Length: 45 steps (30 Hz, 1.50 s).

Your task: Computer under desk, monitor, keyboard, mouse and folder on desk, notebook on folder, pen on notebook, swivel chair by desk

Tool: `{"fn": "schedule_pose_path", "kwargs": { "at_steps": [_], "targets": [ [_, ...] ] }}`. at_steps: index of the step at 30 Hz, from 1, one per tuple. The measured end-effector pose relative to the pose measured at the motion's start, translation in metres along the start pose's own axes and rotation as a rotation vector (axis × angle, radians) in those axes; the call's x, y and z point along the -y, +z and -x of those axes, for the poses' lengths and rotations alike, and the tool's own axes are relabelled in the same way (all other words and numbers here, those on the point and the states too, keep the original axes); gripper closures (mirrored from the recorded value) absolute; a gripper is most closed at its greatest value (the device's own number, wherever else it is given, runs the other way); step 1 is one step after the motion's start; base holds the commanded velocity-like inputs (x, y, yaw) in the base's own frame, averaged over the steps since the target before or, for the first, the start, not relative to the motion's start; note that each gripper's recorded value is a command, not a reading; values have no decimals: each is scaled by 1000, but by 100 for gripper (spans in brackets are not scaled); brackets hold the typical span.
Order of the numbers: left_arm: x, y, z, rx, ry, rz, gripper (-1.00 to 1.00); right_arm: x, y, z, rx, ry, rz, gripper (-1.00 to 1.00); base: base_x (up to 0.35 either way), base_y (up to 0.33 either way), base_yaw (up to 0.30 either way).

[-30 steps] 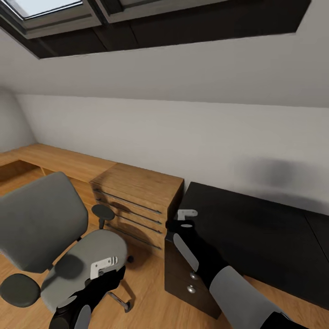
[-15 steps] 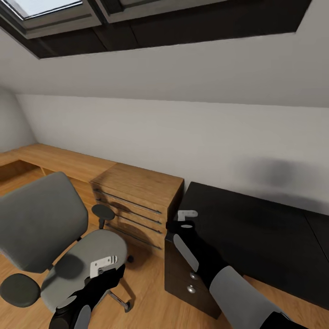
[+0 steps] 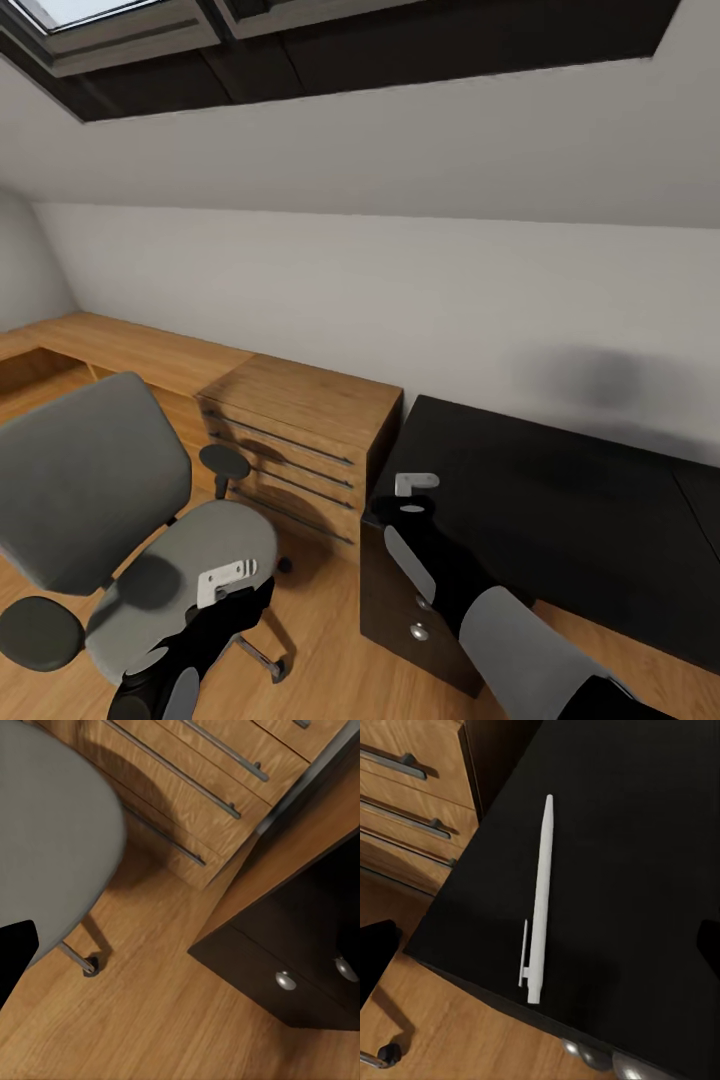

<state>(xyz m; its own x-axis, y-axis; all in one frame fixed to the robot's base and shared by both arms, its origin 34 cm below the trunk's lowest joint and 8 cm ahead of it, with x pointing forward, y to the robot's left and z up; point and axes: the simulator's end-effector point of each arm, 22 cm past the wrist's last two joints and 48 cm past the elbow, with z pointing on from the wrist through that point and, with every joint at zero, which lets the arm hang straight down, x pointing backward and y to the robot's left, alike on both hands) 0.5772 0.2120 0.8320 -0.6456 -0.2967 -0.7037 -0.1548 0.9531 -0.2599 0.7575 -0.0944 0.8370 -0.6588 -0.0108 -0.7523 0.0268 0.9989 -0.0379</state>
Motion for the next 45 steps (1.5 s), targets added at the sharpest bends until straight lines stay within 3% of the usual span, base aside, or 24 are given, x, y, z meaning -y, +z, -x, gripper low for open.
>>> {"fn": "schedule_pose_path", "kwargs": {
  "at_steps": [6, 13, 26, 37, 45],
  "targets": [
    [-1, 1, -1, 0, 0, 0, -100, 7, 5, 2, 34, -39, -11, -100, 0, 0, 0],
    [-3, 1, 0, 1, 0, 5, -100, 11, 7, 4, 53, -43, -15, -100, 1, 0, 0],
    [-3, 1, 1, 4, 0, 4, -100, 27, 19, -35, -35, -62, -49, -100, 125, 0, 0],
    [-3, 1, 1, 3, 1, 4, -100, 16, 24, -48, -49, -59, 22, -100, 9, 0, 0],
    [-3, 1, 0, 2, 1, 5, -100, 15, 25, -48, -47, -56, 31, -100, 0, 0, 0]
  ]
}}
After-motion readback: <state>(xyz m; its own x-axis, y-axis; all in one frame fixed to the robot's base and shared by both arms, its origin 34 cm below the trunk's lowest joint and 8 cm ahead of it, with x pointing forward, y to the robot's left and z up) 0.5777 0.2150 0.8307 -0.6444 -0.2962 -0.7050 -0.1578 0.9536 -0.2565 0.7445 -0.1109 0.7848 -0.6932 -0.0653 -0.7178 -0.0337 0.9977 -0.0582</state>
